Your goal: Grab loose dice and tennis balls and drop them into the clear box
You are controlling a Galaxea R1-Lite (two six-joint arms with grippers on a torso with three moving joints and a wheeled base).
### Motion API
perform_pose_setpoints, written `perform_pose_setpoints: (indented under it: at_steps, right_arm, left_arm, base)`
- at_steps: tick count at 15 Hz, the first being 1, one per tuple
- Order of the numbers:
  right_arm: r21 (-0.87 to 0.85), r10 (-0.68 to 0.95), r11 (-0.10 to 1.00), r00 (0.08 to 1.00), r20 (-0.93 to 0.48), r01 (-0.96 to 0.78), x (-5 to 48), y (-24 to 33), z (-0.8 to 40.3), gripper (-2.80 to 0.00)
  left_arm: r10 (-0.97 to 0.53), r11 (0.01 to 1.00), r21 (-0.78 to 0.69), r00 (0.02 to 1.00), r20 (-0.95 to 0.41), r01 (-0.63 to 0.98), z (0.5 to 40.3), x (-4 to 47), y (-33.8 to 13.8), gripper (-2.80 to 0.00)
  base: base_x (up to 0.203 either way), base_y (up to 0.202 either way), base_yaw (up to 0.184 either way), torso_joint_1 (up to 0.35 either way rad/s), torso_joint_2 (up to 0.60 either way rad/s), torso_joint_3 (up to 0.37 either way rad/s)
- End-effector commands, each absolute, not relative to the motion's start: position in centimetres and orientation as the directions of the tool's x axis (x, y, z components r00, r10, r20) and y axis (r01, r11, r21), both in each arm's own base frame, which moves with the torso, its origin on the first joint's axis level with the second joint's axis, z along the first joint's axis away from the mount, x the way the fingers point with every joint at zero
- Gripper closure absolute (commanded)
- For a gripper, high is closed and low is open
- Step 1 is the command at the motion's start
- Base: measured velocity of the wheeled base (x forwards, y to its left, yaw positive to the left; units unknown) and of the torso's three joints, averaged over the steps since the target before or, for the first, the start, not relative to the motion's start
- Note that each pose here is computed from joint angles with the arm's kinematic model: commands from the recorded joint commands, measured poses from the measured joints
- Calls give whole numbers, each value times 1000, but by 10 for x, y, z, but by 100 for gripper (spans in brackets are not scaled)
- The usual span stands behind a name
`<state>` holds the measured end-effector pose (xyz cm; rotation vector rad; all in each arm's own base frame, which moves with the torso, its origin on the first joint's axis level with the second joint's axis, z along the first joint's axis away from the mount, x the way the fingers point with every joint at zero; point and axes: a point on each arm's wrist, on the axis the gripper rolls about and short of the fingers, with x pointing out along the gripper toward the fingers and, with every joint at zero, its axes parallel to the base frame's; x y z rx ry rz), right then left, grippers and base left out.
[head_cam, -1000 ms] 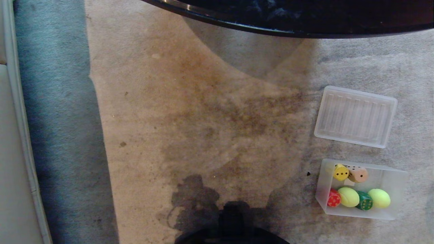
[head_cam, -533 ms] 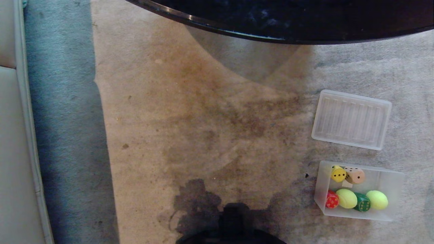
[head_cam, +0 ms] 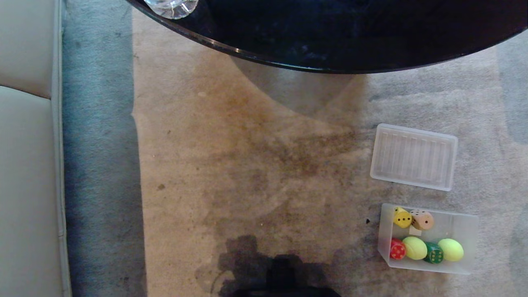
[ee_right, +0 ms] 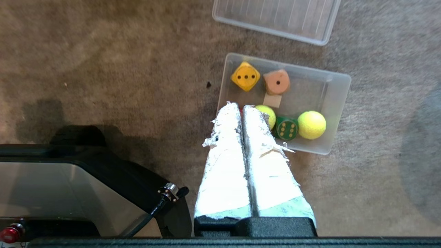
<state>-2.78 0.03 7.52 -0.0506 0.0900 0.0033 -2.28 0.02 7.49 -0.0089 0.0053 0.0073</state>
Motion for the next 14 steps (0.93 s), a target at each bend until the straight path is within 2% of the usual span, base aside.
perform_pose_setpoints:
  at_steps: [1,14]
  right_arm:
    - [-51,2,999,996,-92,-6,-28,0,75,0]
    - [-51,0,999,996,-92,-5,-28,0,75,0]
  left_arm:
    - [8,1000,-9,1000,-5,-8,75,-23,0,0]
    - [8,1000,-9,1000,-5,-8,75,-23,0,0]
  base:
    - [0,0,0,2,1,209]
    - [0,0,0,3,2,203]
